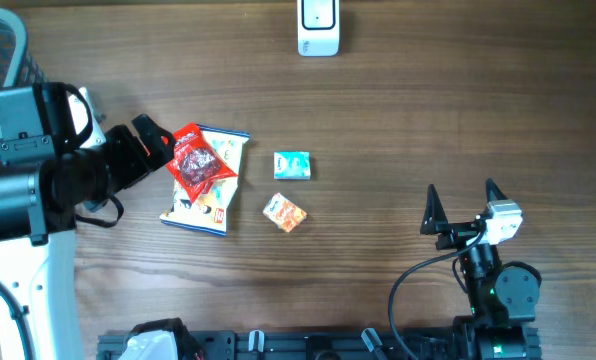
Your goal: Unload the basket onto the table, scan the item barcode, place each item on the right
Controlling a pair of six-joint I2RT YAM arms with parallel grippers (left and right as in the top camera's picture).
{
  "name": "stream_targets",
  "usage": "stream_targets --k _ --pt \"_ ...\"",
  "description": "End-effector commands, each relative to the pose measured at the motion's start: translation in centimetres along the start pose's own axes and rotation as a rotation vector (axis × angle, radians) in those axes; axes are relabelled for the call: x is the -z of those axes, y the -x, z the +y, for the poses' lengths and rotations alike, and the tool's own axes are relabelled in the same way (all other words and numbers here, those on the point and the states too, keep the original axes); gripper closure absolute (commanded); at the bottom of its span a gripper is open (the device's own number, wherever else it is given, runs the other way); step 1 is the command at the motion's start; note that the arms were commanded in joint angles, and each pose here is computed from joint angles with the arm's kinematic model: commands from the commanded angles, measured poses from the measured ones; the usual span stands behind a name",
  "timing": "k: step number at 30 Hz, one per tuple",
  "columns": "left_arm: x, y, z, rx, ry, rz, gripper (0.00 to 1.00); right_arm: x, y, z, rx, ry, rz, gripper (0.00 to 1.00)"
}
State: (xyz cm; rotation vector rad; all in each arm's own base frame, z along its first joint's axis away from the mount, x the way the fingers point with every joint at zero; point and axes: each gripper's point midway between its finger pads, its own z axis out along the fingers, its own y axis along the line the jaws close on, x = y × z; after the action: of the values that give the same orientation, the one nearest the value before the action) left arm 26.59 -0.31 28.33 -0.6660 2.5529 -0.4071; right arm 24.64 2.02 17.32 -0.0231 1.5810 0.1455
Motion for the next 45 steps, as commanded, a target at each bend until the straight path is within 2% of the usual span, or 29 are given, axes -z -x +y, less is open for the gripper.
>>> stream_targets --k 1,27,29,31,42,44,45 --pt "0.2 0.2 0.0 0.007 -0.003 -0.009 0.0 0.0 0.1 -0.1 -0.007 -0.006 -0.007 0.0" --pt "0.2 0.2 0.0 0.006 -0.002 -0.011 0.0 0.0 0.1 -0.1 -0.007 -0.006 -0.007 0.0" --pt "0.5 2.1 2.0 -0.036 0.125 -0.105 0.0 0.0 0.1 -0.1 -0.007 -0.006 -0.007 0.01" --pt "0.7 2.6 3.1 -0.034 0.192 -0.136 0.0 0.0 0.1 -0.1 -0.007 -0.006 -0.007 0.0" --pt "0.7 2.7 3.0 -0.015 0.184 -0.139 0.0 0.0 0.1 -0.1 -0.007 -0.006 -0.007 0.0" --pt "0.5 2.2 2.2 -0.016 0.134 -0.111 0.0 0.0 0.1 -0.1 -0.007 -0.006 -0.007 0.0" --pt "0.3 1.5 0.7 -0.018 0.049 -0.072 0.0 0.0 0.1 -0.1 -0.007 -0.006 -0.007 0.0"
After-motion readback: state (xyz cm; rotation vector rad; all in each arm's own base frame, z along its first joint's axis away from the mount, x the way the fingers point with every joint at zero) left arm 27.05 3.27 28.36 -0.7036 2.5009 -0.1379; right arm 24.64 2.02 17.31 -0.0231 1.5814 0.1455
